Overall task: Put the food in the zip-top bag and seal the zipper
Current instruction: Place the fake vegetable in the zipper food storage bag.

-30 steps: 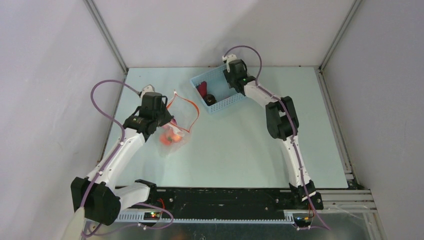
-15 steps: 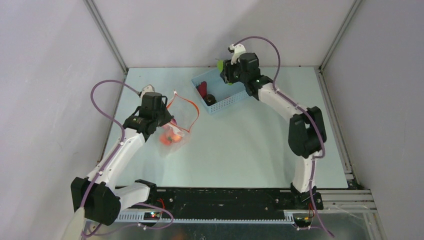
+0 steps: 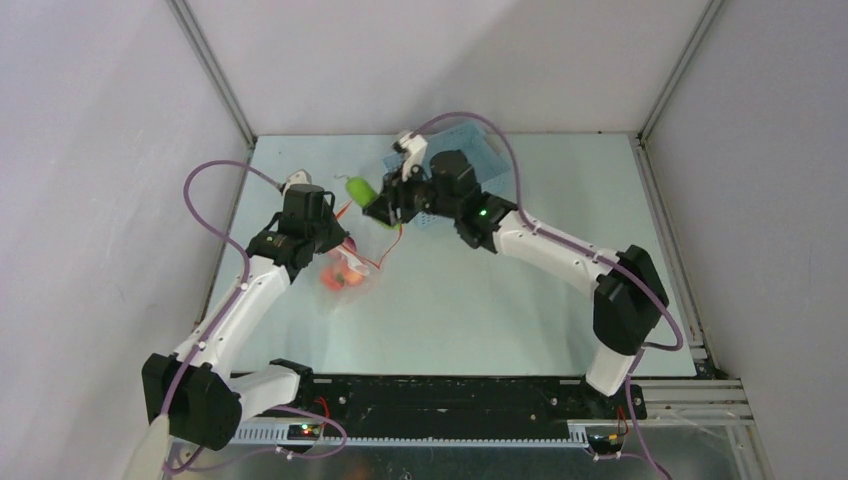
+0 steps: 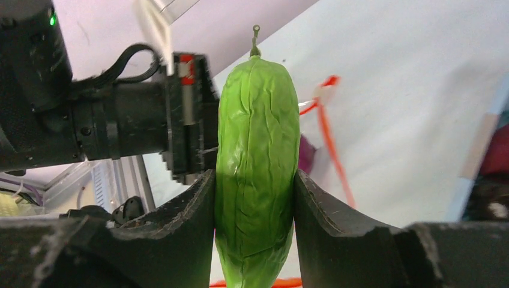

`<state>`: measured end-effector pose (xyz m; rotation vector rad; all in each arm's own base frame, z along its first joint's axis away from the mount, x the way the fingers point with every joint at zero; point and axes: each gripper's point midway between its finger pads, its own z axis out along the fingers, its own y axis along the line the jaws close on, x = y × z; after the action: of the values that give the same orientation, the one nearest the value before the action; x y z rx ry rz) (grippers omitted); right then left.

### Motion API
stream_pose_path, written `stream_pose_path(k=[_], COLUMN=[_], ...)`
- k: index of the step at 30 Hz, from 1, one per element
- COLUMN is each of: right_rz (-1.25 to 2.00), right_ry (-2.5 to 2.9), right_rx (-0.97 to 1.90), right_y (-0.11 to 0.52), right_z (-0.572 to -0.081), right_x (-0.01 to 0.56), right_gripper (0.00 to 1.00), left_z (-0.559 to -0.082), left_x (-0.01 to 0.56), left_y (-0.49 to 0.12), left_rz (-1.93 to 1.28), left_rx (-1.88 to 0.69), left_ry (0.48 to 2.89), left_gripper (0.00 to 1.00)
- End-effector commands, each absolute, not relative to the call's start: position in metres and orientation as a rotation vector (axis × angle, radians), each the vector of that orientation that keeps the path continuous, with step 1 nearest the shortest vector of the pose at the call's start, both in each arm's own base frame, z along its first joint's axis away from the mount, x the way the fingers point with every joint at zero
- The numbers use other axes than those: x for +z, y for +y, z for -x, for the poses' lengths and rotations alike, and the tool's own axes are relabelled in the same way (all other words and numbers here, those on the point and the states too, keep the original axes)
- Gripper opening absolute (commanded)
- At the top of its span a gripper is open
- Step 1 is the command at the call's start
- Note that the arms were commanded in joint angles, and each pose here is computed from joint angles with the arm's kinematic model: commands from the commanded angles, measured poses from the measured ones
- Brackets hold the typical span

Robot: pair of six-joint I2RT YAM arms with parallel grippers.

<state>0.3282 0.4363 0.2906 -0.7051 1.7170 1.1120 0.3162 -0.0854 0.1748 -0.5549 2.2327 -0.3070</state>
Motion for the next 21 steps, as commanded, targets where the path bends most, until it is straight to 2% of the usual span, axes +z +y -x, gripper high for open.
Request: stream_pose_path(k=[1, 5, 11, 13, 14, 16, 18, 21], right_rz=[0.581, 0.460, 0.383, 0.383, 0.394, 0.429, 0.463, 0.494], right_ry=[1.771, 1.829, 1.851, 1.844, 1.843, 1.822, 1.803, 1.764], right_rx=[0.946, 0.906, 0.820, 0.816, 0.820, 0.817, 0.820, 0.815], right_y=[0.451, 0.457, 0.458, 0.458, 0.460, 0.460, 0.462, 0.460], right_z=[-0.335, -0.332, -0.328, -0.326, -0.323, -0.320, -0.317, -0.316], right_x=[0.286, 0.276, 0.268, 0.269, 0.269, 0.273, 0.277, 0.289], right_gripper=[0.24, 0.27, 0.39, 0.57, 0.73, 0.93, 0.99, 0.99], left_z=[-0.322, -0.321, -0.321, -0.321, -0.321, -0.321, -0.321, -0.322], left_x=[0.183, 0.183, 0.184, 0.185, 0.186, 0.187, 0.188, 0.188], left_y=[-0.091, -0.092, -0.093, -0.093, -0.093, -0.093, -0.092, -0.092], left_rz=[0.568, 0.576, 0.582, 0.585, 0.585, 0.586, 0.588, 0.591], left_rx=[-0.366, -0.376, -0.387, -0.389, -0.390, -0.391, -0.390, -0.386], left_ry=[2.198, 2.195, 2.191, 2.189, 2.188, 2.182, 2.179, 2.178], left_gripper=[0.00, 0.00, 0.00, 0.00, 0.00, 0.00, 0.00, 0.00])
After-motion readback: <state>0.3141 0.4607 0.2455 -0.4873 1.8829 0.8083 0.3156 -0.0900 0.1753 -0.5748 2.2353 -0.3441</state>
